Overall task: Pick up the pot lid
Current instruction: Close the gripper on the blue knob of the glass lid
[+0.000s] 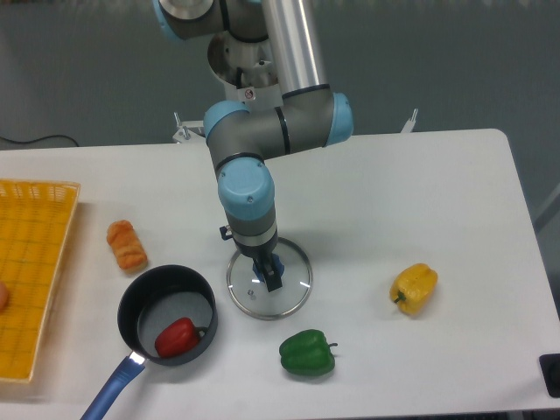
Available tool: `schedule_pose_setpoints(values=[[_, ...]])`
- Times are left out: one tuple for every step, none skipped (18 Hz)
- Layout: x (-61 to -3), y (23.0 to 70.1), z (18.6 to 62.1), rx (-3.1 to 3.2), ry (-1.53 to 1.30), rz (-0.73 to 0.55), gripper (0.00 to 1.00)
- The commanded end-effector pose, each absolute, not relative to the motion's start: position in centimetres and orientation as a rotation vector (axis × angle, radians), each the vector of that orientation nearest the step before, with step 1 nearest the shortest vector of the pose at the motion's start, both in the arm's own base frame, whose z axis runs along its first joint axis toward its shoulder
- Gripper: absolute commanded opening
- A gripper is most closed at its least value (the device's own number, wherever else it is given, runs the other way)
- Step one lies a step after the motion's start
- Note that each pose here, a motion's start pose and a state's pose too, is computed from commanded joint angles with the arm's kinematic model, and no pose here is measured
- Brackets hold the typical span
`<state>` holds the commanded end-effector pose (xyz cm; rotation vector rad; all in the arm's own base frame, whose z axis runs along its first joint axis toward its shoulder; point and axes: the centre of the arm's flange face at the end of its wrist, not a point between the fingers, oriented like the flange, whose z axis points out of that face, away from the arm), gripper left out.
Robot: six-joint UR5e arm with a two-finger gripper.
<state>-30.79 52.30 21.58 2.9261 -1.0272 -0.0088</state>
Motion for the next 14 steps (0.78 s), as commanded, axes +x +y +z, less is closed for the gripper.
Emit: schedule_pose_setpoints(values=[[-30.88, 52.38, 21.31, 2.926, -1.027, -0.014, 1.0], [-30.92, 52.42, 20.87, 2.923, -1.029, -0.006, 1.0], [-30.92, 52.42, 20.86, 2.923, -1.026, -0.006, 1.0], [-30.93, 52.44, 20.79, 2.923, -1.026, -0.006, 1.0], [-30.93, 52.45, 20.7, 2.924, -1.027, -0.003, 1.0], [-30.93, 52.45, 20.69, 2.923, -1.029, -0.003, 1.0], [-30.93, 52.45, 20.69, 2.923, -1.029, -0.003, 1.0], [-30.93, 52.45, 20.69, 2.923, -1.029, -0.003, 1.0], [-30.93, 52.45, 20.69, 2.923, -1.029, -0.003, 1.0], [-30.89, 52.41, 20.63, 2.923, -1.029, 0.0, 1.0], [-30.89, 52.41, 20.63, 2.923, -1.029, 0.0, 1.0], [-30.9, 52.4, 20.63, 2.921, -1.028, -0.002, 1.0], [-30.89, 52.41, 20.63, 2.923, -1.029, 0.0, 1.0], [-30.89, 52.41, 20.63, 2.923, -1.029, 0.0, 0.99]])
